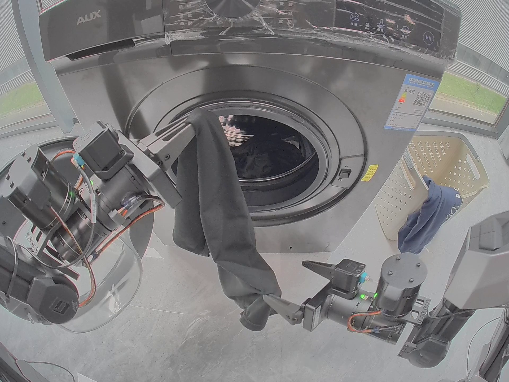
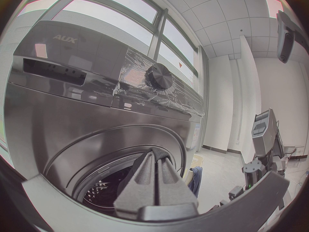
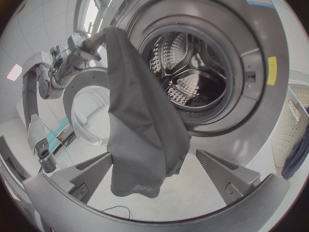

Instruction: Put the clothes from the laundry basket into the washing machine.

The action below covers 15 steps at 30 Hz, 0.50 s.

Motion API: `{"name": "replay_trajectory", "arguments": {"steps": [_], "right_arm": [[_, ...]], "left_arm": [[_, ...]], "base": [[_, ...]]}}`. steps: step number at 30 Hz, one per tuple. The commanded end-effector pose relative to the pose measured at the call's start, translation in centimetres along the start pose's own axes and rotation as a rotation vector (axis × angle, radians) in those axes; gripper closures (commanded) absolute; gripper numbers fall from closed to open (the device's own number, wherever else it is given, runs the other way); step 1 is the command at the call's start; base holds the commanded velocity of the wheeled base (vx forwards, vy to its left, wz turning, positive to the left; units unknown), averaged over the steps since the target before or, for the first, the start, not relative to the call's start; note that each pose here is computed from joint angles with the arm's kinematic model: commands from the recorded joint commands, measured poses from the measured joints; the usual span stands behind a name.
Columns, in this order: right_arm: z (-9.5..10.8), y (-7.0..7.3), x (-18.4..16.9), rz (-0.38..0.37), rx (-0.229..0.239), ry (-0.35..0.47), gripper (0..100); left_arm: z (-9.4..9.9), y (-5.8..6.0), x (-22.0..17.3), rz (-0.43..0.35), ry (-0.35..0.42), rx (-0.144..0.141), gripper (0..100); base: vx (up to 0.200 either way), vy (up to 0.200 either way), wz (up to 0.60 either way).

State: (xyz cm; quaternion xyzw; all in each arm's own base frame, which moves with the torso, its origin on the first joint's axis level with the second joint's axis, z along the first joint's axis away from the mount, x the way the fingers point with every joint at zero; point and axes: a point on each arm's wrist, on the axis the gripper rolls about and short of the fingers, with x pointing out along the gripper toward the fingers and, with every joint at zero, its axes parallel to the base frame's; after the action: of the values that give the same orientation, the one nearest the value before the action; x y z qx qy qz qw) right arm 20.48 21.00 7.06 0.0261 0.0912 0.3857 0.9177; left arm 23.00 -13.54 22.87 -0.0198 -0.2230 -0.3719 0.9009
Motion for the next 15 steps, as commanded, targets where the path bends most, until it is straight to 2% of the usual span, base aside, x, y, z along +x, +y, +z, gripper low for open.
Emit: {"name": "replay_trajectory", "arguments": {"steps": [1, 8, 15], "right_arm": [[-1.8, 0.9, 1.9, 0.029, -0.005, 0.042, 0], [-1.3, 2.1, 4.7, 0.075, -0.008, -0.029, 0], [-0.5, 1.6, 7.8, 0.059, -0.010, -0.116, 0]], "left_arm": [[0.1, -0.3, 0.1, -0.009, -0.005, -0.004, 100], [0.3, -0.5, 0.1, -0.007, -0.013, -0.004, 100], [0.4, -1.0, 0.2, -0.021, -0.020, -0.012, 100]], "base": [[0.000, 0.000, 0.00], [0.000, 0.000, 0.00], [0.000, 0.000, 0.00]]}}
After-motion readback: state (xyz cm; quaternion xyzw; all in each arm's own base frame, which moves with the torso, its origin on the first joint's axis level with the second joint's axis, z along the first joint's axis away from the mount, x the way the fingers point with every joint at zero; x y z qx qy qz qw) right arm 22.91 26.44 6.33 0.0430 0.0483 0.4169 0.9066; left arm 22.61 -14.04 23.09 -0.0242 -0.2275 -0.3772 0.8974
